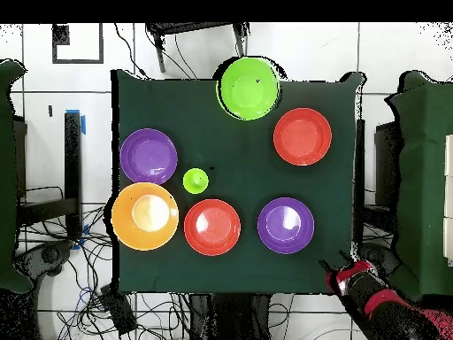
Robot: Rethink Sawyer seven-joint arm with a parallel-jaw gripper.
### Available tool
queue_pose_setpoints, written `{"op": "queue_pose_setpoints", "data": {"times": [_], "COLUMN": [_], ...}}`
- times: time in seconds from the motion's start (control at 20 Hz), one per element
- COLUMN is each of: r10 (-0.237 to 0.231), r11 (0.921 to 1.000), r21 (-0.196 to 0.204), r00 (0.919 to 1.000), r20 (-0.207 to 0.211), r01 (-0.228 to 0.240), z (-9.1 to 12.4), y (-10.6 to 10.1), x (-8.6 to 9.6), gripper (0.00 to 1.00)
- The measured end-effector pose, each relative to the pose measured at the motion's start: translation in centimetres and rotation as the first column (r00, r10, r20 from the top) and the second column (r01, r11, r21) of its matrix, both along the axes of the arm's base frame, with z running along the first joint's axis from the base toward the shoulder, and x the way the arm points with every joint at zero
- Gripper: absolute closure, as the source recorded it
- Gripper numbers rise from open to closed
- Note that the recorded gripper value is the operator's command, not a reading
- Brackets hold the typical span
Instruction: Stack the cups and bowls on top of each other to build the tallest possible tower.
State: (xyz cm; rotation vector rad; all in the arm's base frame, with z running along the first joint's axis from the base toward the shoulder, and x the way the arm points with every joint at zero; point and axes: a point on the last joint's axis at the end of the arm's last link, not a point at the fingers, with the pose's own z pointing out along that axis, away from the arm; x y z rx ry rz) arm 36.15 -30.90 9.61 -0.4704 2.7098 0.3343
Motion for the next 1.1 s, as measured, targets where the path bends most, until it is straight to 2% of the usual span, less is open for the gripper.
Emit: {"op": "queue_pose_setpoints", "data": {"times": [0.2, 0.65, 1.1], "r10": [0.025, 0.088, 0.102], "r11": [0.9997, 0.9961, 0.9948], "r21": [0.003, -0.005, 0.004], "r00": [0.9997, 0.9961, 0.9948], "r20": [0.003, 0.003, 0.008], "r01": [-0.025, -0.088, -0.102], "z": [-0.3, -0.6, -1.3], "y": [0.9, 3.1, 4.0], "x": [0.6, 3.2, 5.5], "gripper": [0.0, 0.0, 0.0]}}
